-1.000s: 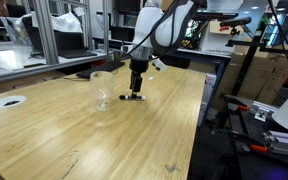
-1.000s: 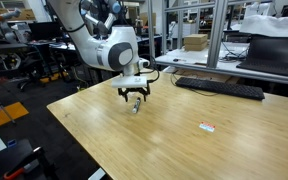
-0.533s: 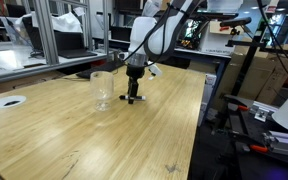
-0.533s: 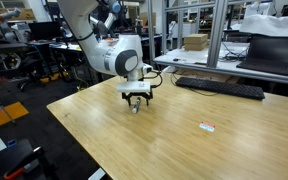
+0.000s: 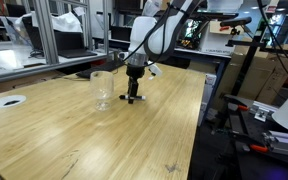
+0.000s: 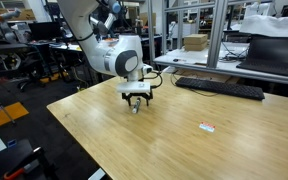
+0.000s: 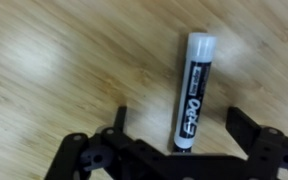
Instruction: Put the marker in the cup
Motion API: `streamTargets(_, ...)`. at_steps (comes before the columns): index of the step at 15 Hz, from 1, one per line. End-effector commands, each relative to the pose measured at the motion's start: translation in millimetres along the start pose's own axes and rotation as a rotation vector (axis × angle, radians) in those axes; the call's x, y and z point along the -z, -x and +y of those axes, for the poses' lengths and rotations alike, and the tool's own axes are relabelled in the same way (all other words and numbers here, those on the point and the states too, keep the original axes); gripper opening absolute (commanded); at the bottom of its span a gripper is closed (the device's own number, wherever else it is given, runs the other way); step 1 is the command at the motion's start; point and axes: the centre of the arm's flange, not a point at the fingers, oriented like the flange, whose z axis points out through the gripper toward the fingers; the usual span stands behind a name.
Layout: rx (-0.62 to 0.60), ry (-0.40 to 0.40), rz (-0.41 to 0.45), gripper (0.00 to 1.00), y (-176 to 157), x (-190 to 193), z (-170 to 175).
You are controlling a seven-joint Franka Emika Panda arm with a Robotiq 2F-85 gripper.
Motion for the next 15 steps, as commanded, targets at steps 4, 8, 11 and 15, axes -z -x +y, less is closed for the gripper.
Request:
streamTargets(4,-0.073,-0.028,0.026,1.00,1,7,-6)
streamTargets(8,-0.100,-0.013,0.002,0.73,-7,3,-10)
streamTargets(11,-0.132,0.008,-0.006,0.64,-11,3,-8)
streamTargets(15,-0.158,0.028,-0.006,0.35,-12,5,-5)
